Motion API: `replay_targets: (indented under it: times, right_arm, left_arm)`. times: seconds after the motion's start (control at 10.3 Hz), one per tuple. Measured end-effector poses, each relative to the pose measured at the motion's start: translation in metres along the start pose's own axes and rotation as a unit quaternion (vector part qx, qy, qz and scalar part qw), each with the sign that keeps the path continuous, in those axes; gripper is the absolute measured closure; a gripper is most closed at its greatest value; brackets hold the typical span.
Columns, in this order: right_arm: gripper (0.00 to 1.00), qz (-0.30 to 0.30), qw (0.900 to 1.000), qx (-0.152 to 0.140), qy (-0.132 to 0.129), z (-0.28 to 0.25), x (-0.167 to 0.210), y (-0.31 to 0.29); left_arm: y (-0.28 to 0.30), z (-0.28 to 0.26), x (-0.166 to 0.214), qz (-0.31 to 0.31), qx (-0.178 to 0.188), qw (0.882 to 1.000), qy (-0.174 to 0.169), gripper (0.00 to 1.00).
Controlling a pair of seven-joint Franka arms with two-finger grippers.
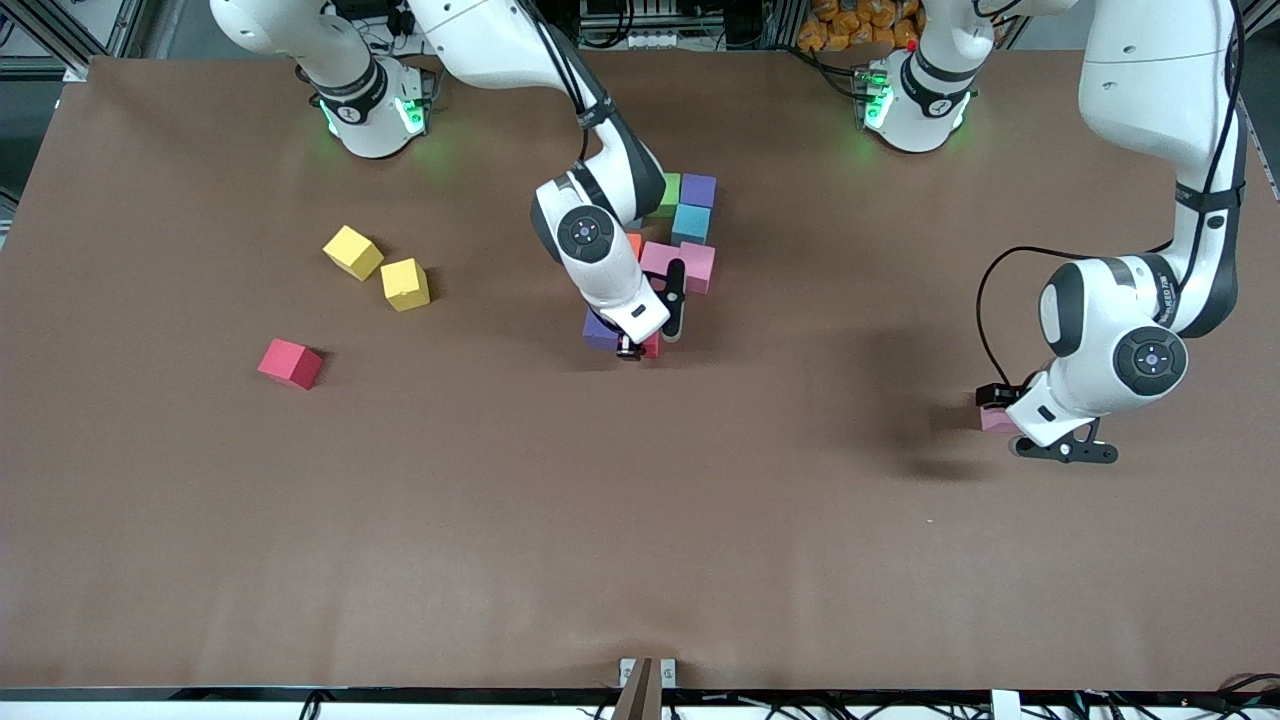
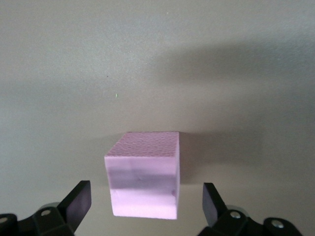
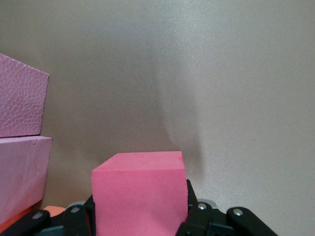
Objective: Form number 2 with 11 blocks
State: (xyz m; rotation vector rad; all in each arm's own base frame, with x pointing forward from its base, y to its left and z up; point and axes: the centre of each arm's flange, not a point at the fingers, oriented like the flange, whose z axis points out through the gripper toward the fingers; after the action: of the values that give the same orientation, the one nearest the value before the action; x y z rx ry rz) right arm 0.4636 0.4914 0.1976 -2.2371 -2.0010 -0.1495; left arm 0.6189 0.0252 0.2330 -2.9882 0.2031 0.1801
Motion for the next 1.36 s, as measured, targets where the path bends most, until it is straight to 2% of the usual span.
replay_targets:
  times: [0.78, 0.87, 1.07, 1.17, 1.36]
  right_arm:
    - [0.38, 0.05, 0.999, 0.002, -0.002, 0.001, -0.001, 0.0]
    - [0.38, 0.051, 0.999, 0.002, -0.002, 0.001, -0.001, 0.0]
    - [0.38, 0.051, 0.999, 0.002, -0.002, 0.001, -0.001, 0.0]
    - [0.29, 0.051, 0.999, 0.007, -0.006, 0.003, -0.002, -0.002]
    - [0.01, 0.052, 0.998, 0.013, -0.014, 0.011, -0.008, -0.006]
  left_arm:
    - [-0.016, 0.029, -0.002, -0.005, -0.003, 1.0, -0.005, 0.0]
    - [-0.015, 0.03, -0.001, -0.008, -0.007, 1.0, -0.004, 0.11]
    - [-0.015, 0.029, -0.001, -0.014, -0.014, 1.0, -0.002, 0.41]
    - [-0.015, 0.029, -0.001, -0.014, -0.015, 1.0, -0.002, 0.42]
    - [-0.016, 0.027, 0.001, -0.028, -0.029, 0.999, 0.003, 0.45]
